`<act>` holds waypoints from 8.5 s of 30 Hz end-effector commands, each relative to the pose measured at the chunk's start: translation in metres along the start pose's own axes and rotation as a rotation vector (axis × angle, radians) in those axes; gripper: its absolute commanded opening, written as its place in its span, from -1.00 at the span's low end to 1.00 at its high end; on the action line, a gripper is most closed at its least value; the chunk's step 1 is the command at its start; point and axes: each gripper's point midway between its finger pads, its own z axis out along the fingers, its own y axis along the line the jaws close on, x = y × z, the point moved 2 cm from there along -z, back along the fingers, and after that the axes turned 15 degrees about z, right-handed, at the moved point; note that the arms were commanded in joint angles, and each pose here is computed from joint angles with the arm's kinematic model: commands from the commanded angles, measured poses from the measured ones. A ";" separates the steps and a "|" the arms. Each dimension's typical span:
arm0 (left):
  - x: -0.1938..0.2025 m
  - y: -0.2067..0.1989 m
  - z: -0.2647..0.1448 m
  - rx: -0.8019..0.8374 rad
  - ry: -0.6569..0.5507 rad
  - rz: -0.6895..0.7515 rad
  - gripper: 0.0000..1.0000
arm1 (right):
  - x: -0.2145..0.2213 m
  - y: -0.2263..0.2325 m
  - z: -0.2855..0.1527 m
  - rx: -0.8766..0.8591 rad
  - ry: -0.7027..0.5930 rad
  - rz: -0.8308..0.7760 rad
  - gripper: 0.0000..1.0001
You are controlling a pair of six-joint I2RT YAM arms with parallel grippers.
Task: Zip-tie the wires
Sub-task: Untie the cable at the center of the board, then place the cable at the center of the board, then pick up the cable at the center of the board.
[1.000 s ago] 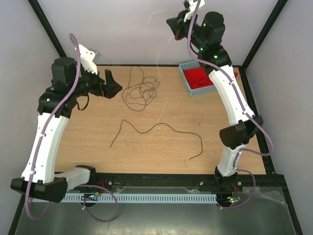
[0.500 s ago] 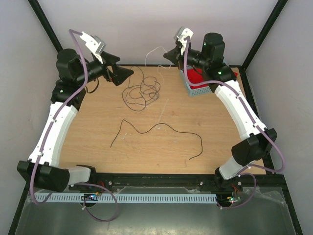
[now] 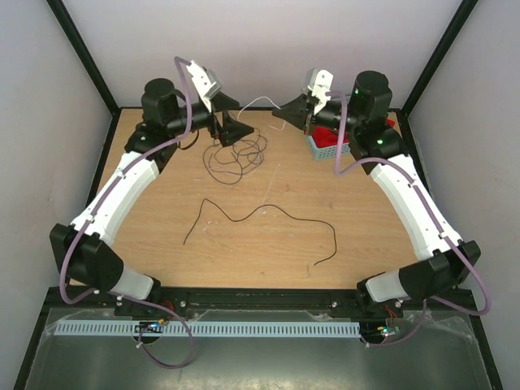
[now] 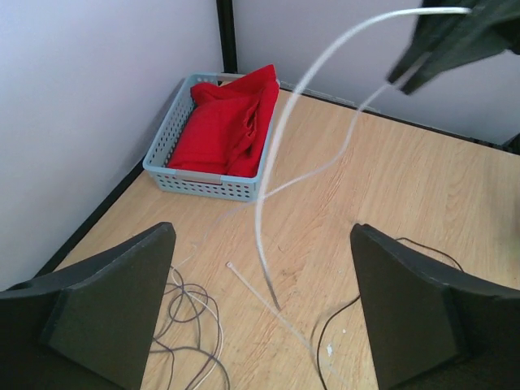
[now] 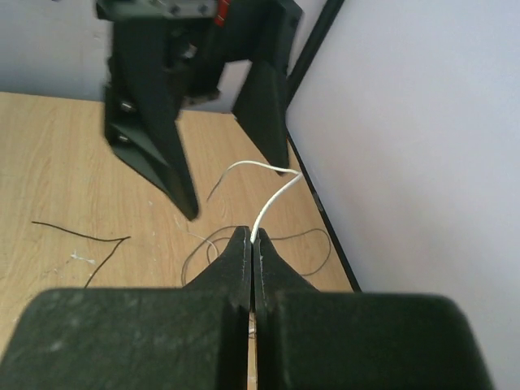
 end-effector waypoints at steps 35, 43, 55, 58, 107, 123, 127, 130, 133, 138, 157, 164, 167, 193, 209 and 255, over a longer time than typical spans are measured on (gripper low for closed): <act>-0.110 0.055 -0.059 -0.393 -0.130 -0.206 -1.00 | 0.257 -0.109 0.042 0.609 0.040 0.661 0.99; -0.116 0.055 -0.063 -0.402 -0.137 -0.203 -1.00 | 0.315 -0.145 0.081 0.651 0.075 0.756 0.89; -0.123 0.061 -0.077 -0.415 -0.156 -0.232 -1.00 | 0.339 -0.172 0.128 0.591 0.053 0.796 -0.08; -0.124 0.069 -0.091 -0.442 -0.165 -0.263 -1.00 | 0.325 -0.175 0.127 0.591 0.059 0.770 -0.70; -0.003 -0.059 -0.122 -0.188 0.030 -0.790 -1.00 | 0.026 -0.042 -0.214 1.313 0.305 -0.073 -1.00; 0.170 -0.090 -0.160 -0.474 0.418 -1.126 -1.00 | 0.202 -0.007 -0.144 0.931 0.605 0.342 -1.00; 0.196 -0.097 -0.170 -0.529 0.464 -1.185 -1.00 | 0.242 -0.003 -0.141 0.945 0.707 0.430 -1.00; 0.211 -0.103 -0.172 -0.543 0.496 -1.224 -1.00 | 0.261 0.002 -0.141 0.942 0.773 0.475 -1.00; 0.229 -0.110 -0.176 -0.574 0.536 -1.263 -1.00 | 0.280 0.009 -0.138 0.915 0.826 0.531 -0.93; 0.254 -0.119 -0.180 -0.620 0.588 -1.309 -1.00 | 0.311 0.023 -0.133 0.870 0.912 0.605 -0.89; 0.306 -0.143 -0.190 -0.699 0.716 -1.365 -0.99 | 0.310 0.012 -0.119 0.890 0.913 0.644 0.45; 0.314 -0.148 -0.196 -0.737 0.743 -1.364 -0.76 | 0.274 -0.002 -0.085 0.835 0.714 0.677 0.54; 0.315 -0.152 -0.201 -0.766 0.751 -1.365 -0.61 | 0.266 -0.011 -0.075 0.845 0.650 0.690 0.55; 0.167 -0.061 -0.216 -0.909 0.341 -0.925 0.98 | 0.301 -0.094 0.141 0.553 0.363 0.926 0.77; 0.142 -0.062 -0.214 -0.869 0.273 -0.871 0.97 | 0.342 -0.100 0.215 0.557 0.369 0.953 0.54; 0.057 -0.006 -0.095 -0.274 0.068 -0.063 0.97 | 0.136 -0.107 0.138 0.387 0.233 0.711 -1.00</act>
